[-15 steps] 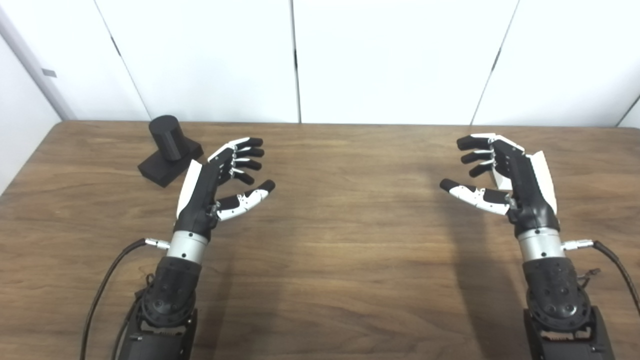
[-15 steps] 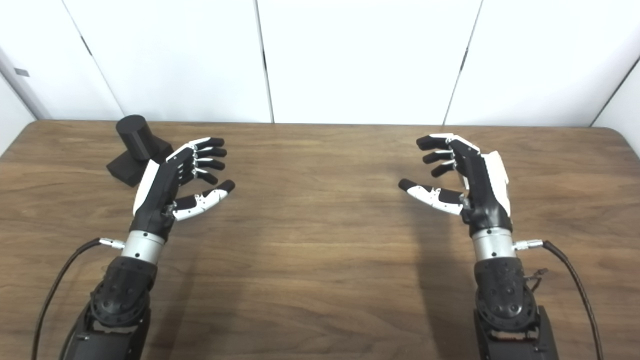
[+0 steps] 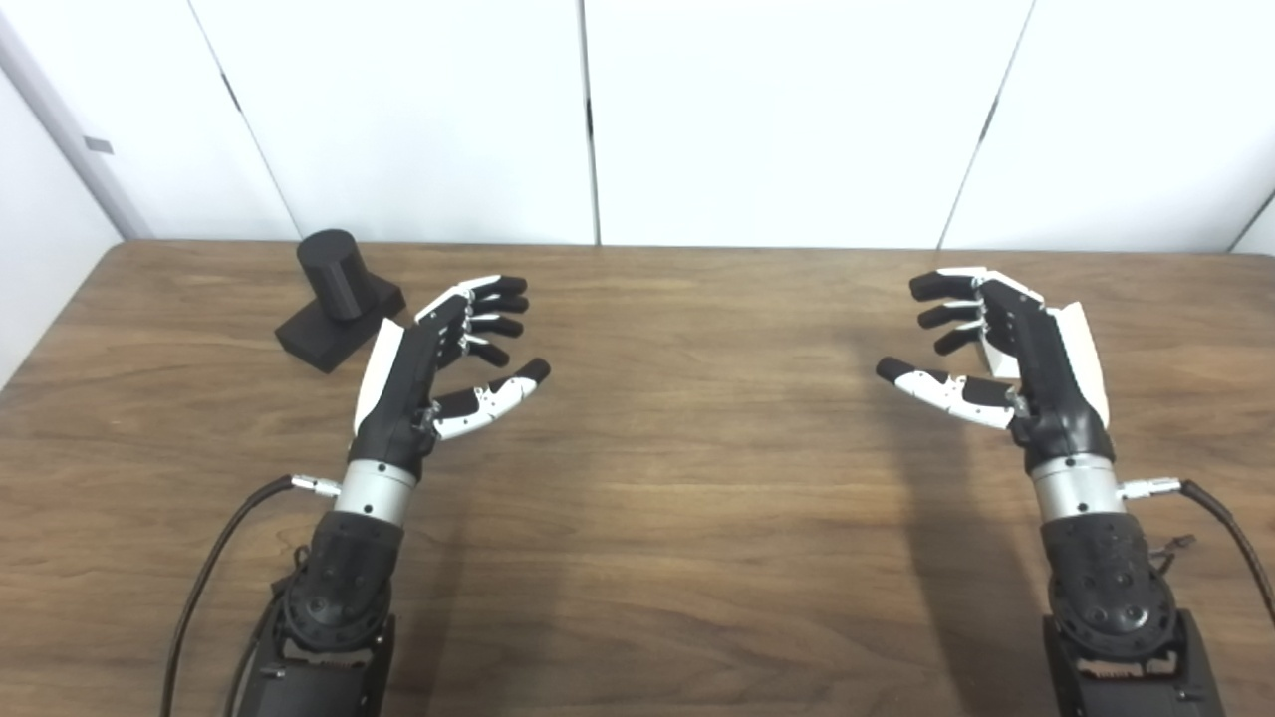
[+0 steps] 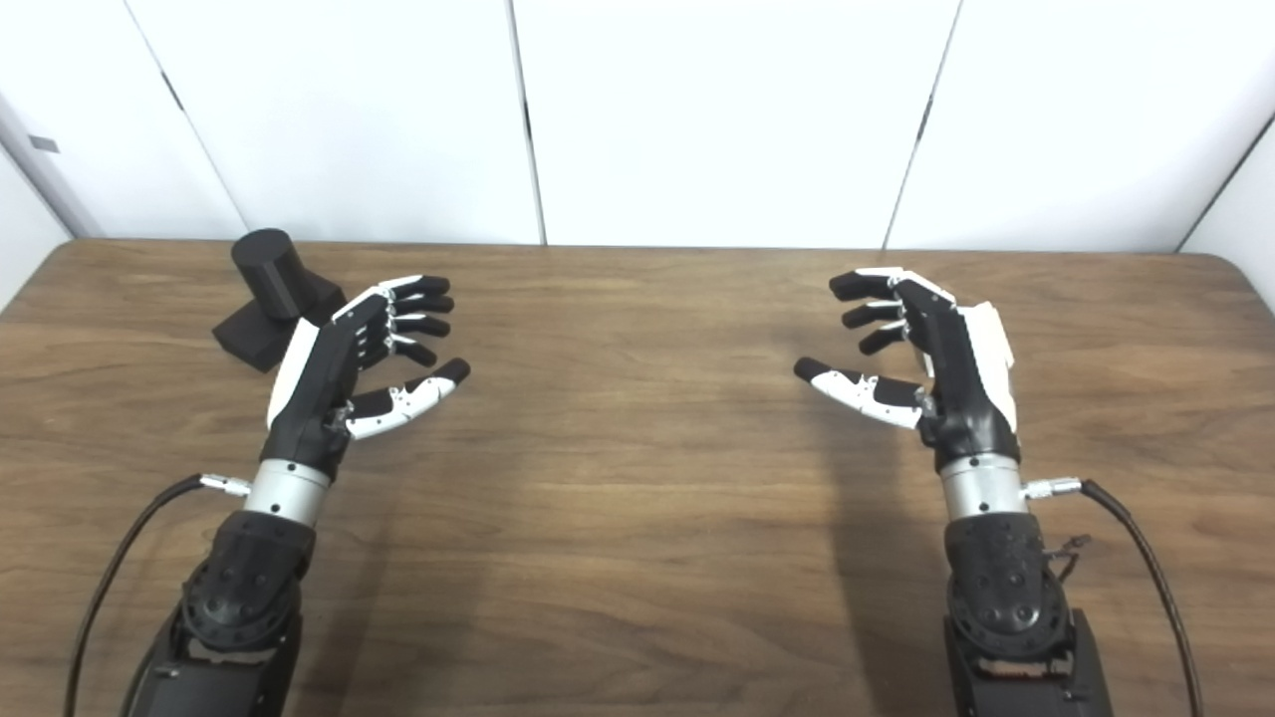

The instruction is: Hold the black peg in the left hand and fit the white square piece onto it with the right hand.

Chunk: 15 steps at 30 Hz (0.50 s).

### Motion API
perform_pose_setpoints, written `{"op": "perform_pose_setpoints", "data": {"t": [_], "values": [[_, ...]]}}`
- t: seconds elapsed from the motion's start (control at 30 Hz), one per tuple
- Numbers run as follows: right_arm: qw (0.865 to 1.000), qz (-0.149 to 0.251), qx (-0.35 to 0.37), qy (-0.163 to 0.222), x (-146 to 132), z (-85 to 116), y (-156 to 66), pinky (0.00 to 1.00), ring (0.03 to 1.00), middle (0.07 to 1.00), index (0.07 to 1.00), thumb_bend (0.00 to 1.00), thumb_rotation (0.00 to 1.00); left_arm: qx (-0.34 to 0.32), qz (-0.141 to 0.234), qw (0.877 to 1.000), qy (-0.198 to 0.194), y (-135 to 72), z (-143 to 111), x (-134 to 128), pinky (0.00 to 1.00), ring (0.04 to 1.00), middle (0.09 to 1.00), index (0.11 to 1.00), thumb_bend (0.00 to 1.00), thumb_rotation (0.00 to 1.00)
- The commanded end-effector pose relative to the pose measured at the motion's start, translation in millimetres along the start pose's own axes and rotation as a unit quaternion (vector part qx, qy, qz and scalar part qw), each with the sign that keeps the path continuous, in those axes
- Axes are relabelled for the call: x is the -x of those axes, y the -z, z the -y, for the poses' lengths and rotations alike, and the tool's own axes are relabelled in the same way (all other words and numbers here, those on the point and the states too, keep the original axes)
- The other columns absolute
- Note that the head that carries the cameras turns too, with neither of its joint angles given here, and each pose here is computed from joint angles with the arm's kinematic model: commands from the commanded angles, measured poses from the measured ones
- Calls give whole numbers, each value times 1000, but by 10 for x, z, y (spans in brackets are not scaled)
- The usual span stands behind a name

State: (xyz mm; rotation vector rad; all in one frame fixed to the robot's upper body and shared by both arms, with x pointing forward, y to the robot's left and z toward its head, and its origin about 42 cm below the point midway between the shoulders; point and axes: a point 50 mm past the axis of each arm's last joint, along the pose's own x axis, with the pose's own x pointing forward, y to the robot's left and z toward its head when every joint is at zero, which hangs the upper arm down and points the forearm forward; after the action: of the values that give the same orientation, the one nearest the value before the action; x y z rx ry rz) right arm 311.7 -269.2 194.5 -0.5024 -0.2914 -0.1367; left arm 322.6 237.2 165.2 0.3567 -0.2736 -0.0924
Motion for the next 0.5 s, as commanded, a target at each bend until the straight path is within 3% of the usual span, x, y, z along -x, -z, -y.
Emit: {"op": "perform_pose_setpoints", "data": {"t": [0.0, 0.1, 0.47], "values": [[999, 41, -5, 12, -71, 91, -104, 481, 611, 669, 643, 555, 0, -4, 41, 999, -3, -131, 15, -93, 554, 676, 729, 740, 613, 50], [999, 43, -5, 12, -65, 144, -90, 483, 612, 673, 650, 548, 0, 0, 40, 999, 0, -149, 94, -101, 563, 683, 728, 737, 623, 89], [999, 35, -10, 11, -34, 234, -124, 493, 621, 685, 655, 521, 0, 2, 38, 999, 4, -229, 256, -111, 542, 680, 734, 729, 612, 37]]}}
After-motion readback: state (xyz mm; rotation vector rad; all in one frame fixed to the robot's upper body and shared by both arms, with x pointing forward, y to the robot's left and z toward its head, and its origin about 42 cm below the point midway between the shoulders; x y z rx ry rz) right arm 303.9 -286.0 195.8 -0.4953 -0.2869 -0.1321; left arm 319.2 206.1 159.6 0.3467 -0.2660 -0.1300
